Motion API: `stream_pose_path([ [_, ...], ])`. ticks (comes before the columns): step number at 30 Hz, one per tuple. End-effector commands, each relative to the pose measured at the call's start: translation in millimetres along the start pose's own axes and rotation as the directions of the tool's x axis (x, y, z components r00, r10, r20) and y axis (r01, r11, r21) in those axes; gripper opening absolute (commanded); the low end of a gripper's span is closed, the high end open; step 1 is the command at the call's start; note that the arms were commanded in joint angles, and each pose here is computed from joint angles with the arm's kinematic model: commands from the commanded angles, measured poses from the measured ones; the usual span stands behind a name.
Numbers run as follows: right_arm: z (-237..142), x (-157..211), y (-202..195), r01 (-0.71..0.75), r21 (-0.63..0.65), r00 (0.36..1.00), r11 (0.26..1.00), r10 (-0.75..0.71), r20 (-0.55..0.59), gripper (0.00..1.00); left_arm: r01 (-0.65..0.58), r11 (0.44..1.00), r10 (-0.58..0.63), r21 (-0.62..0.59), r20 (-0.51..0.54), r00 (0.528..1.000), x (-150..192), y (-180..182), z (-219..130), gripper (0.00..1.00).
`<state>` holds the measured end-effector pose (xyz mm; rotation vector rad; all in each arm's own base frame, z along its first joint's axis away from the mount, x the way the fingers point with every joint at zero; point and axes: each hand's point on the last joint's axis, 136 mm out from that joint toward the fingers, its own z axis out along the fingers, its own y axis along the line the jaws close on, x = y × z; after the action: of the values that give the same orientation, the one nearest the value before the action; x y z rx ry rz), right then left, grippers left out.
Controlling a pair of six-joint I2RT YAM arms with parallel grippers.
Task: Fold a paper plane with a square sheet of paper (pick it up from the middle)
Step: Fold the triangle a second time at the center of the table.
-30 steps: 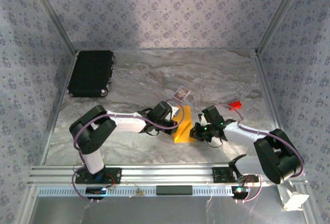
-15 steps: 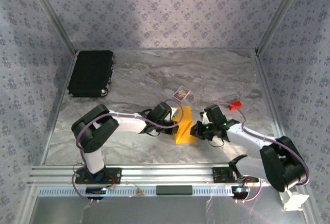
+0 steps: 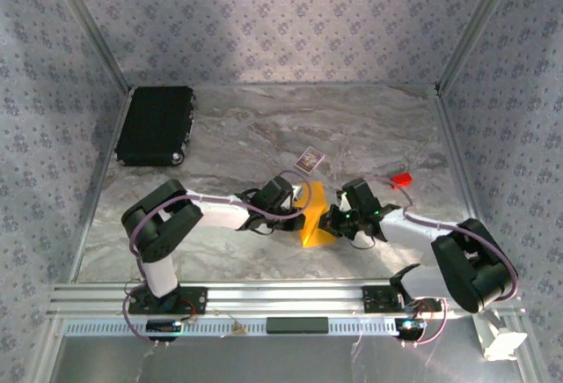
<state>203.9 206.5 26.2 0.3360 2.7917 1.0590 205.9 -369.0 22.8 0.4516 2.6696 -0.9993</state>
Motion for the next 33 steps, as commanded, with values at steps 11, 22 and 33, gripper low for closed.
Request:
stream_pose_path([
  [11,2.9,10.8,-30.5,-0.008,0.109,1.000,0.994,0.011,-0.026,0.01,-0.107,0.994,0.108,-0.024,0.018,0.994,-9.0,-8.2,-11.4,0.04],
  [22,2.4,10.9,-30.1,-0.002,0.101,0.999,0.995,0.005,-0.032,0.01,-0.151,0.988,0.152,-0.021,0.025,0.988,-13.2,-11.3,-10.7,0.04],
  [33,1.5,11.6,-31.3,-0.003,0.101,0.999,0.995,0.006,-0.038,0.01,-0.175,0.984,0.175,-0.017,0.021,0.984,-16.0,-12.6,-7.9,0.05],
])
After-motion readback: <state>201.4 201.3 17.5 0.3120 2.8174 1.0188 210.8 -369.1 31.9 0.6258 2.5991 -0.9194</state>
